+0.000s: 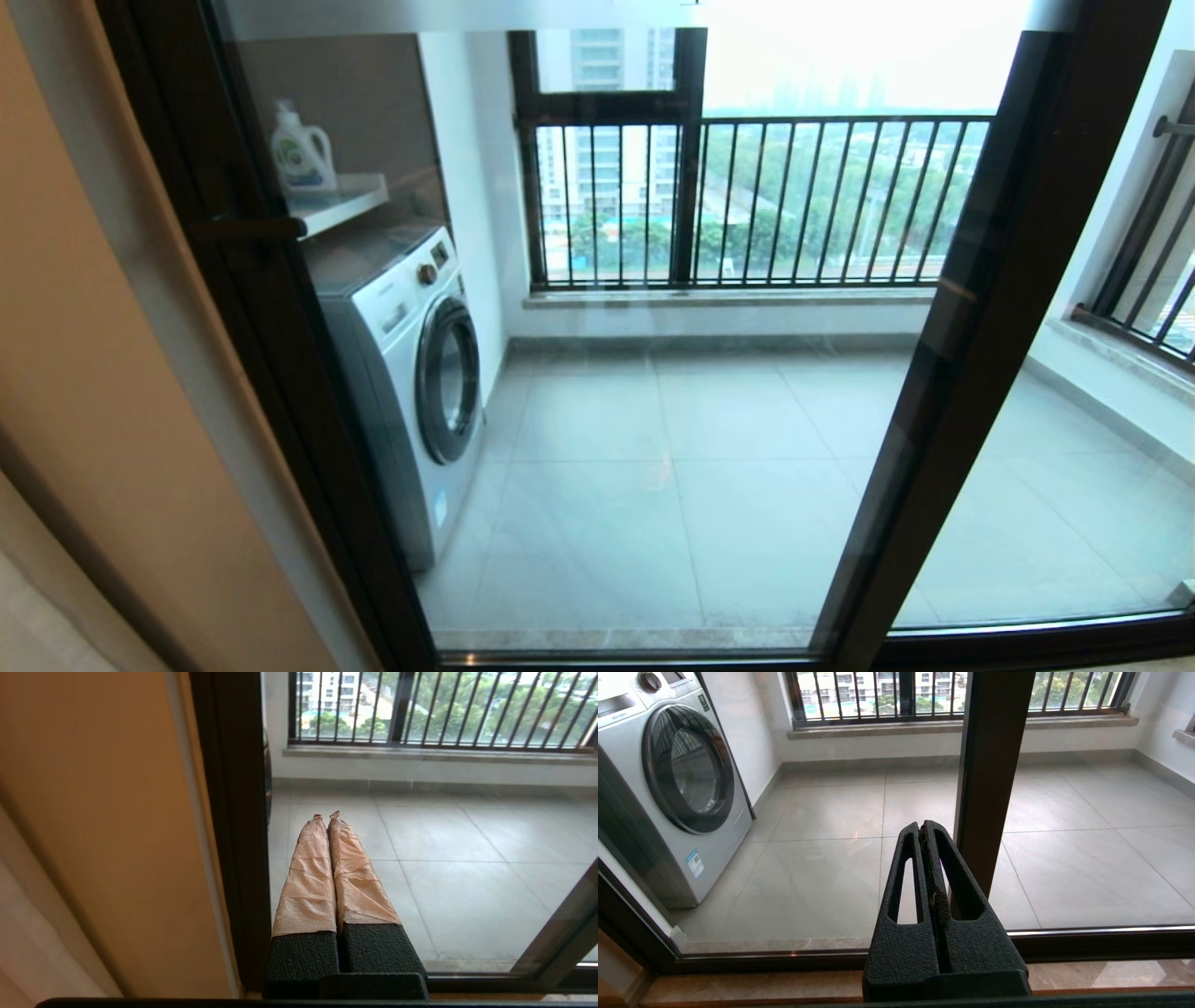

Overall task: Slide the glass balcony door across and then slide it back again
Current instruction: Open the slid door

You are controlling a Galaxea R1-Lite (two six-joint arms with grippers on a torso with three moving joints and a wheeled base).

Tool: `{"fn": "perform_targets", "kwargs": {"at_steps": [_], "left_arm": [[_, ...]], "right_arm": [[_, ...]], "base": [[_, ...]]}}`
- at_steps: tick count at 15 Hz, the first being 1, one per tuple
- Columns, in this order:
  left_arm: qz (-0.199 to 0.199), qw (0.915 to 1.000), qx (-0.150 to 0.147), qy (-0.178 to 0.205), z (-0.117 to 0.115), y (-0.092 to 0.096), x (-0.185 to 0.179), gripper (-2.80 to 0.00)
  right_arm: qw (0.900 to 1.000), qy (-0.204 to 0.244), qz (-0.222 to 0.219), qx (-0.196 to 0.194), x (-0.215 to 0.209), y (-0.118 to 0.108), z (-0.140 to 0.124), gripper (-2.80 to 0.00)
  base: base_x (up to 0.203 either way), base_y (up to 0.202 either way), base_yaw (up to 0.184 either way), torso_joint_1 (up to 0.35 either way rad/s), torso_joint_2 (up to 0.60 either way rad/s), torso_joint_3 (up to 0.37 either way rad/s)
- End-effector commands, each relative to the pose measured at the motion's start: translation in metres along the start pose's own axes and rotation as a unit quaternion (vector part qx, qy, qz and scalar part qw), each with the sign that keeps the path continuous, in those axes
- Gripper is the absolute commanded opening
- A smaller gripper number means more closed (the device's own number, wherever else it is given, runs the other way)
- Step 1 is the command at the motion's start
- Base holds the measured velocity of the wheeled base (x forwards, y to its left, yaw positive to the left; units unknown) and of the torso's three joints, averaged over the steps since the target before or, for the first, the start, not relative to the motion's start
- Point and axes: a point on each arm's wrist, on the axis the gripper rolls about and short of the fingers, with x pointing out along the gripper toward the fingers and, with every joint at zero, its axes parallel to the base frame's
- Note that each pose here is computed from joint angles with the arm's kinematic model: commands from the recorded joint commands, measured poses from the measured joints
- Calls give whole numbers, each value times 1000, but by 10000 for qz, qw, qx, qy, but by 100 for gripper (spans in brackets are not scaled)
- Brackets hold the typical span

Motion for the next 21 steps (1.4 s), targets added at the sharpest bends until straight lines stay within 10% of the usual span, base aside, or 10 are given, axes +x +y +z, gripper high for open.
{"fn": "perform_targets", "kwargs": {"at_steps": [1,6,13,21], "left_arm": [[-156,9993,-13,336,27,0,31,-280],[-449,9958,-135,785,66,0,121,-280],[-610,9980,-142,49,126,4,285,-280],[-143,9998,-104,61,116,34,365,-280]], "right_arm": [[10000,62,4,-4,1,0,-3,-280],[10000,62,4,3,1,0,-3,-280],[10000,62,4,-4,1,0,-3,-280],[10000,62,4,2,1,0,-3,-280]], "base": [[0,0,0,0,0,0],[0,0,0,0,0,0],[0,0,0,0,0,0],[0,0,0,0,0,0]]}}
